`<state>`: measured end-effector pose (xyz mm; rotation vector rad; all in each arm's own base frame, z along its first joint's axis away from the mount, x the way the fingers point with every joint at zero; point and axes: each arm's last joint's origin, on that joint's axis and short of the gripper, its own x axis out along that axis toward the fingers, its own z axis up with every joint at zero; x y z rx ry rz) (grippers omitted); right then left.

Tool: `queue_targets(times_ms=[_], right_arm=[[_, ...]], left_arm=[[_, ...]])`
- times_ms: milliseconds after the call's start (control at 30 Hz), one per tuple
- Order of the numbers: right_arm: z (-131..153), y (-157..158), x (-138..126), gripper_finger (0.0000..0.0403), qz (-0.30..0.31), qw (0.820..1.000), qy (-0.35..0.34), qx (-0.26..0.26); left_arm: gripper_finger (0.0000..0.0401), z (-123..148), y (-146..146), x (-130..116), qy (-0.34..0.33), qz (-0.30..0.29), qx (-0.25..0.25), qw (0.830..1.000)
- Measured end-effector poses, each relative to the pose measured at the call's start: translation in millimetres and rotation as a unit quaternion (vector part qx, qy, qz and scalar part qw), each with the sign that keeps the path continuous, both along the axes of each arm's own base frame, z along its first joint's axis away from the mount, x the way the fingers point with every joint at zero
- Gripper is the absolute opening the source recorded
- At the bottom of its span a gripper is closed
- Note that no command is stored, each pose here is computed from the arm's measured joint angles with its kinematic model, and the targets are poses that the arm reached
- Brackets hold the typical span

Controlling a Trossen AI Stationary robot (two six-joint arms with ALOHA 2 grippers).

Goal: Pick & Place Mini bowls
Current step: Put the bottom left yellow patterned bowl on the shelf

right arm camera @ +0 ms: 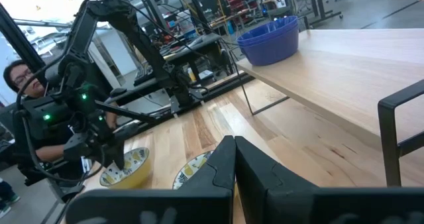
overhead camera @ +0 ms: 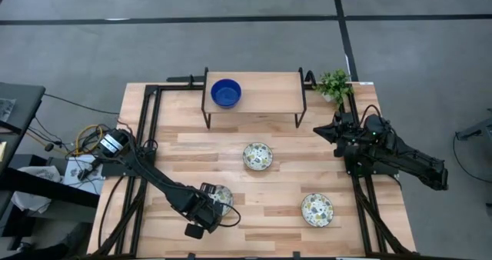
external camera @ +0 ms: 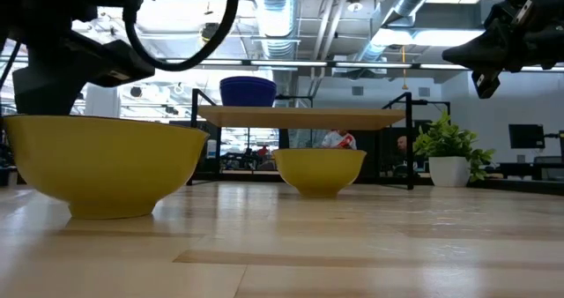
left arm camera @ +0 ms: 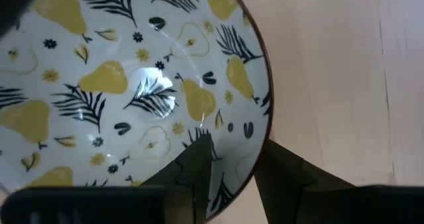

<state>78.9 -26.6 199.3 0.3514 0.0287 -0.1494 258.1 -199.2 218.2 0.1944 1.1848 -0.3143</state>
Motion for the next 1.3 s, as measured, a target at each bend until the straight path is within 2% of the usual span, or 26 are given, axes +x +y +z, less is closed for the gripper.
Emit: queue_targets(times_ms=[233,467,733,867,1000,1100,1300], right_arm=[[0,0,0,0.0000,0.000,1.000,0.000,0.000],[0,0,0,0.0000,0.000,1.000,0.000,0.000],[0,0,0,0.0000,0.000,1.000,0.000,0.000],[2,0,0,0.0000,0.001,1.000,-0.011,0.002],[12,2,1,0.0000,0.023,0.998,-0.059,0.001],[19,5,2,0.0000,0.057,0.995,-0.083,-0.007],[37,10,11,0.0000,0.101,0.993,-0.068,0.001]], left_arm=[[0.0095,-1,0,0,-0.004,-0.005,0.006,1.000],[0.0015,3,2,1,-0.023,0.003,0.024,0.999],[0.0012,3,4,3,-0.033,0.008,0.036,0.999],[0.0011,7,2,6,-0.050,-0.065,0.073,0.994],[0.0011,17,5,15,-0.078,-0.120,0.103,0.984],[0.0010,21,14,23,-0.089,-0.138,0.134,0.977],[0.0010,34,34,40,-0.114,-0.165,0.192,0.961]])
